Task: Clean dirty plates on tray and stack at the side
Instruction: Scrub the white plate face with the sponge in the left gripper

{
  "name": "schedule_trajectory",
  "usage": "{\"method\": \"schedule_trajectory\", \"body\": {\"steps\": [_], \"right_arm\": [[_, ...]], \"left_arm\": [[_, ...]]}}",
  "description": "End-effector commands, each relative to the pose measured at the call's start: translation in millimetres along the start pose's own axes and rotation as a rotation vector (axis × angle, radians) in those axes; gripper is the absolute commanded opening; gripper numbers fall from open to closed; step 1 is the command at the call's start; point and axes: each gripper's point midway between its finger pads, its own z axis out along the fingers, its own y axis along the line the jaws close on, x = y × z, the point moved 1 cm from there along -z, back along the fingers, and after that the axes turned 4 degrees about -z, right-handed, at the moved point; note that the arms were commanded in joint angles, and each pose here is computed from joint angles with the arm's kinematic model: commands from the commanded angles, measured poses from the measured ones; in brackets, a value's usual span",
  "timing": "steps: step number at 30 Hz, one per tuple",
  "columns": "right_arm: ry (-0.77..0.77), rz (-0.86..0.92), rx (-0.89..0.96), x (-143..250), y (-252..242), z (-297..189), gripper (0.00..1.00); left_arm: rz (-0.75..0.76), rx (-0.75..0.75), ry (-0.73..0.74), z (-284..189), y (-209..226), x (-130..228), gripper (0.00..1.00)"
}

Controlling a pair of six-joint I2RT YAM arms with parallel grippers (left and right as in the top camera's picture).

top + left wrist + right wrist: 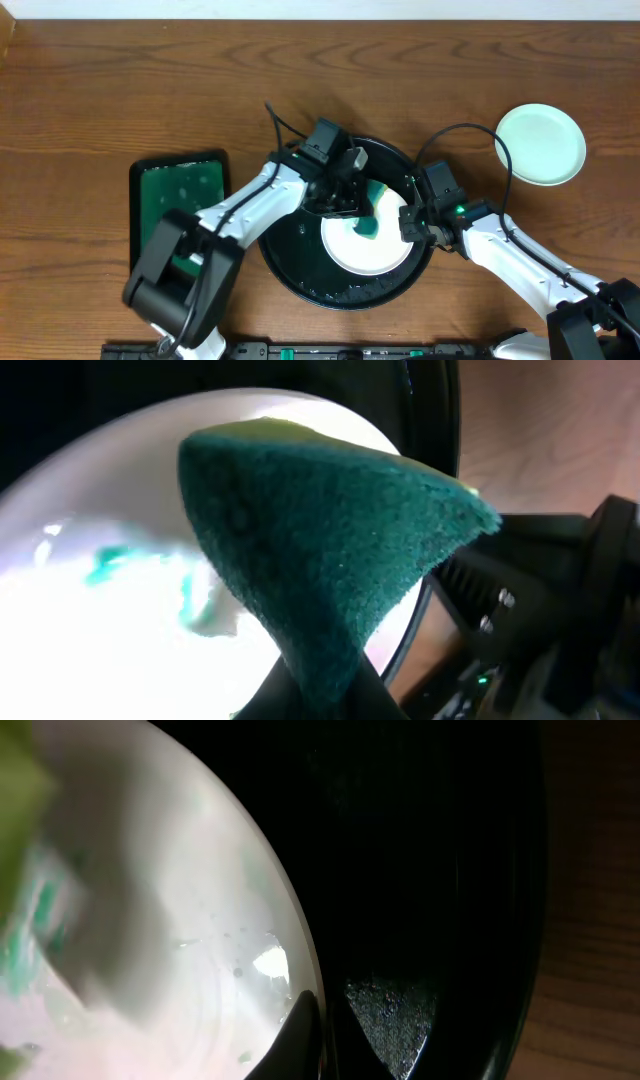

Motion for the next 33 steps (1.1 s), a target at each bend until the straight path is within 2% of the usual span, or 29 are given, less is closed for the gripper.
{"method": "schedule_trajectory", "body": {"steps": [1,10,13,18,22,28,33], "right_arm": [[-0.004,-0.006,-0.009,-4.3,4.5,-0.7,0.01],[-0.003,0.001,-0.009,-4.0,4.5,-0.7,0.01],[-0.001,0.002,-0.008,-3.4,4.3,-0.7,0.01],[0.008,0.010,-0.006,-1.4,3.8,-0.7,0.01],[0.017,0.014,-0.003,0.8,3.0,-0.7,0.01],[0.020,0.022,-0.001,1.5,2.7,-0.7,0.01],[0.020,0.030,0.001,1.5,2.4,-0.7,0.01]], "left_arm": [[-0.053,0.061,0.038,4.0,-16.9,3.8,0.07],[-0.108,-0.008,0.071,33.5,-3.2,13.4,0.07],[-0.131,0.025,0.121,51.6,-1.9,17.2,0.07],[-0.161,-0.029,0.113,62.2,17.8,13.3,0.07],[-0.209,-0.164,0.063,51.9,51.5,6.1,0.07],[-0.262,-0.485,0.022,17.0,119.7,10.1,0.07],[-0.275,-0.642,0.017,-5.0,147.3,13.8,0.07]]}}
